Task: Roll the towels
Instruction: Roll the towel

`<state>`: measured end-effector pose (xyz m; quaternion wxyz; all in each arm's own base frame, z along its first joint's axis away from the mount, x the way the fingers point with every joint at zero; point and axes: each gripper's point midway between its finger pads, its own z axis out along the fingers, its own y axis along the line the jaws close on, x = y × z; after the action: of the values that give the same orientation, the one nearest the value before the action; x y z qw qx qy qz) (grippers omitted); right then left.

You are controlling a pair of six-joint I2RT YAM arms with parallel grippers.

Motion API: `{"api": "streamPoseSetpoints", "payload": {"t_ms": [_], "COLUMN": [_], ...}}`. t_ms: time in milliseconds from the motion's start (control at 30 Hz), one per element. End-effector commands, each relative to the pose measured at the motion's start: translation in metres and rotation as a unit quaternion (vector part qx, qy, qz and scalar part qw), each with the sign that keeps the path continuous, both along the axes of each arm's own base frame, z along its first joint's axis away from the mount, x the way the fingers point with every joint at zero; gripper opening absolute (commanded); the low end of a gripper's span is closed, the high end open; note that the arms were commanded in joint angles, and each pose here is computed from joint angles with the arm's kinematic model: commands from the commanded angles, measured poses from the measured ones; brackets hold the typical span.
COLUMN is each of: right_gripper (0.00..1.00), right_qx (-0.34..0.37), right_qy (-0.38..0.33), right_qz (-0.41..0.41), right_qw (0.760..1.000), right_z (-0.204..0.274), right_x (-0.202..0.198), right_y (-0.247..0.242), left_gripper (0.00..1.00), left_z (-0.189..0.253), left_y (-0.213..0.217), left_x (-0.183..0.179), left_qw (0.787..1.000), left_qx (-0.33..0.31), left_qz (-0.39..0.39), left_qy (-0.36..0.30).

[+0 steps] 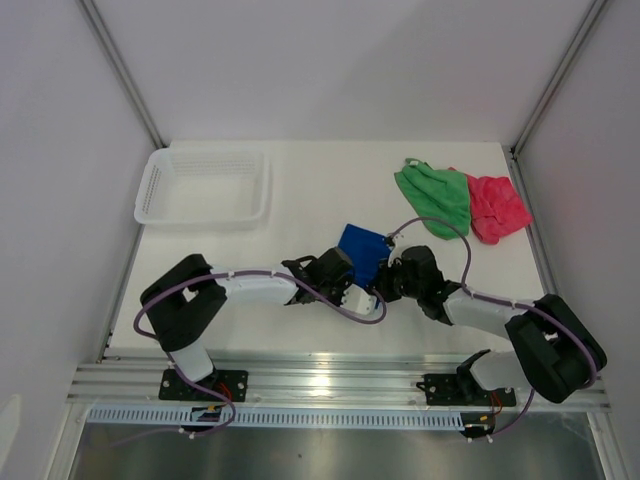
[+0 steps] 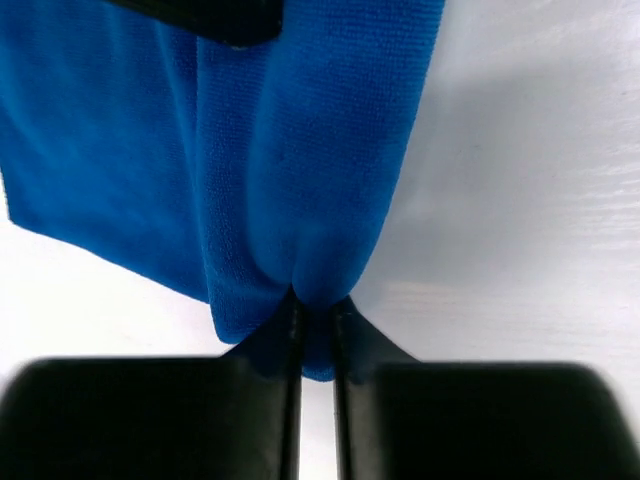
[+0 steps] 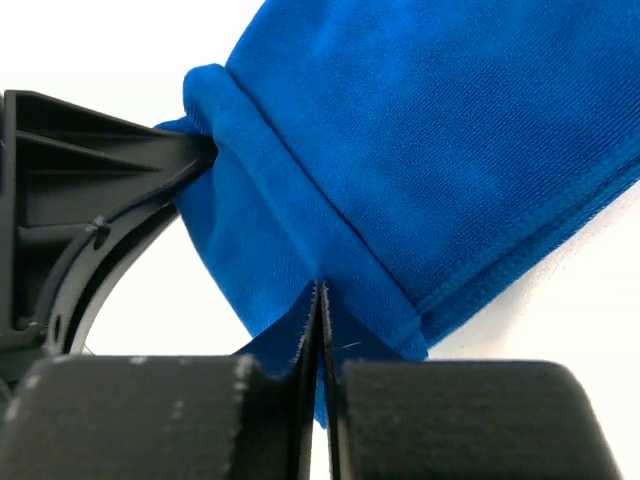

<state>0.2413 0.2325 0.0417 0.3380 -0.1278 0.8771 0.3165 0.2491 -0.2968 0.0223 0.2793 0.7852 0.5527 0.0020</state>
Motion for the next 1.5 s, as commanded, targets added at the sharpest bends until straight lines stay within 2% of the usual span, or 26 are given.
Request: {"api": "streamPoseSetpoints", "payload": {"t_ms": [0, 67, 167, 200, 300, 433, 633, 767, 867, 933, 1100, 1267, 1467], "right_gripper": [0.06, 0.11, 0.19, 0.25, 0.32, 0.36, 0.41, 0.43, 0.53, 0.56, 0.64, 0.66, 0.67], "right_qx": [0.005, 0.001, 0.003, 0.002, 0.006, 0.002, 0.017, 0.079, 0.087, 0.087, 0.077, 0.027, 0.031], "right_qy": [-0.027, -0.050, -0.087, -0.087, -0.101, -0.105, -0.115, -0.140, -0.167, -0.196, -0.244, -0.234, -0.209], "right_qz": [0.018, 0.030, 0.042, 0.040, 0.040, 0.042, 0.094, 0.176, 0.213, 0.217, 0.227, 0.232, 0.270], "right_qw": [0.999, 0.998, 0.995, 0.995, 0.994, 0.994, 0.989, 0.971, 0.959, 0.952, 0.940, 0.944, 0.939], "right_z": [0.019, 0.034, 0.061, 0.067, 0.086, 0.097, 0.105, 0.115, 0.114, 0.115, 0.107, 0.074, 0.054], "right_x": [0.005, 0.009, 0.014, 0.017, 0.015, 0.003, -0.020, -0.042, -0.052, -0.046, -0.034, -0.017, -0.021], "right_y": [0.001, 0.000, -0.003, -0.009, -0.023, -0.035, -0.030, -0.006, 0.014, 0.023, 0.033, 0.034, 0.047], "left_gripper": [0.06, 0.01, 0.01, 0.01, 0.01, 0.01, 0.01, 0.01, 0.01, 0.01, 0.03, 0.05, 0.05], "left_z": [-0.014, -0.007, 0.007, 0.009, 0.022, 0.035, 0.045, 0.040, 0.038, 0.037, 0.029, 0.028, 0.028], "left_y": [0.018, 0.019, 0.021, 0.024, 0.030, 0.040, 0.054, 0.055, 0.050, 0.047, 0.048, 0.049, 0.046], "left_x": [0.001, 0.002, -0.009, -0.014, -0.028, -0.051, -0.079, -0.062, -0.054, -0.046, -0.036, -0.035, -0.031], "left_qw": [0.999, 0.999, 0.996, 0.993, 0.986, 0.969, 0.926, 0.904, 0.874, 0.866, 0.870, 0.871, 0.873], "left_qx": [0.031, 0.031, 0.031, 0.033, 0.039, 0.046, 0.054, 0.043, 0.031, 0.021, 0.026, 0.026, 0.023], "left_qz": [0.022, 0.031, 0.044, 0.051, 0.060, 0.069, 0.101, 0.146, 0.175, 0.187, 0.185, 0.177, 0.178], "left_qy": [0.003, 0.015, 0.078, 0.097, 0.154, 0.233, 0.360, 0.400, 0.452, 0.464, 0.457, 0.457, 0.453]}}
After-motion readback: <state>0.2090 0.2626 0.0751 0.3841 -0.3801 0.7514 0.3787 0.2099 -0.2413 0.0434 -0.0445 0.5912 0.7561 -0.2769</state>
